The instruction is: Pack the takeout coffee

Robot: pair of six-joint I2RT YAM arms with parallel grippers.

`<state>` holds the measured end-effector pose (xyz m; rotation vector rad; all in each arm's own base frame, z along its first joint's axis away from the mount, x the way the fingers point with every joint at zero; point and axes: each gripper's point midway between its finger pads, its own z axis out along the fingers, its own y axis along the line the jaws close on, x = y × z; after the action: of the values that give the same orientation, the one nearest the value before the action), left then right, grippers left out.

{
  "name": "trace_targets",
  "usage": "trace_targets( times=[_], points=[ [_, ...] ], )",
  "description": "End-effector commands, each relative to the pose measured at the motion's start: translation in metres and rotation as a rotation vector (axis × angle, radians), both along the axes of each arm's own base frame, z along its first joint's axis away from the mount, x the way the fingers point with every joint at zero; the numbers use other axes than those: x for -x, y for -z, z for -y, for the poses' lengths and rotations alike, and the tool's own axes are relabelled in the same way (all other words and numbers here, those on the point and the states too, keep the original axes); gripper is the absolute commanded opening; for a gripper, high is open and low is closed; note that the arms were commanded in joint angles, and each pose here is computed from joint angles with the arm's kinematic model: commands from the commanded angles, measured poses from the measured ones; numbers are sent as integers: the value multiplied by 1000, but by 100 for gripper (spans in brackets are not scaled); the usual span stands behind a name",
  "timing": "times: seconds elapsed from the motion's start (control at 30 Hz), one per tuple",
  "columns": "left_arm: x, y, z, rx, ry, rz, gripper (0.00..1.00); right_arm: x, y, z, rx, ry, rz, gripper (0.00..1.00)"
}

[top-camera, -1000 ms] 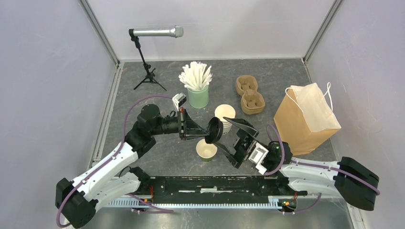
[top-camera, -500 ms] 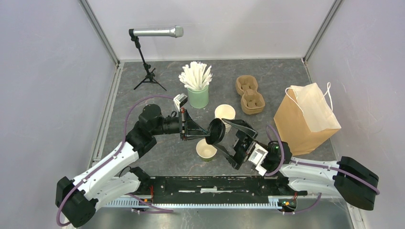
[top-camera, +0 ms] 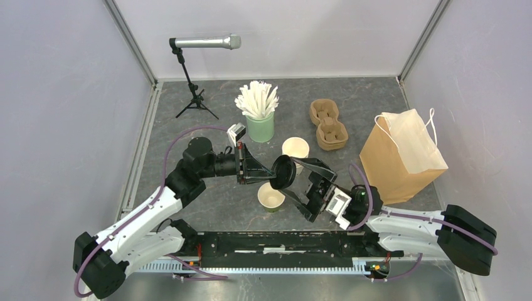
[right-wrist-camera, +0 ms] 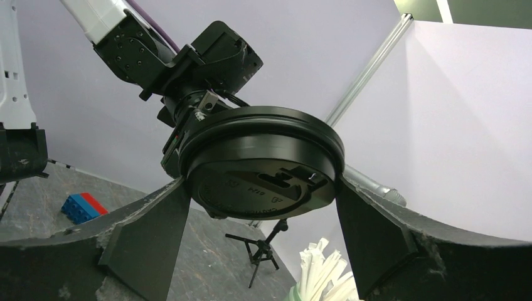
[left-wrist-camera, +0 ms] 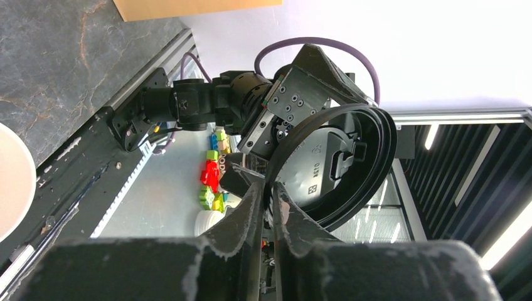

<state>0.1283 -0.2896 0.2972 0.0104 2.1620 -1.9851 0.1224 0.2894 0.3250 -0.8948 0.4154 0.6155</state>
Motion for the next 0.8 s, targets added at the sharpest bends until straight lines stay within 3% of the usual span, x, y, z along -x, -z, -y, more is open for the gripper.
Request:
trace_targets(
  times=[0.0,0.23,0.43,0.5,0.77],
  points=[
    [2,0,0,0,-2,7,18,7,-21,12,-93,-20,12,91],
    [2,4,-1,-9,-1,1,23,8,-17,13,-85,-24,-7,82],
    [3,2,-2,-13,0,26,35,5,-14,12,-80,-25,-50,80],
    [-1,14,-4,-89,-25,51,47,-3,-7,12,-54,1,-103,80],
    [-58,71,-72,-693,-365,210,84,-44,36,2,279,184,-386,80]
  ],
)
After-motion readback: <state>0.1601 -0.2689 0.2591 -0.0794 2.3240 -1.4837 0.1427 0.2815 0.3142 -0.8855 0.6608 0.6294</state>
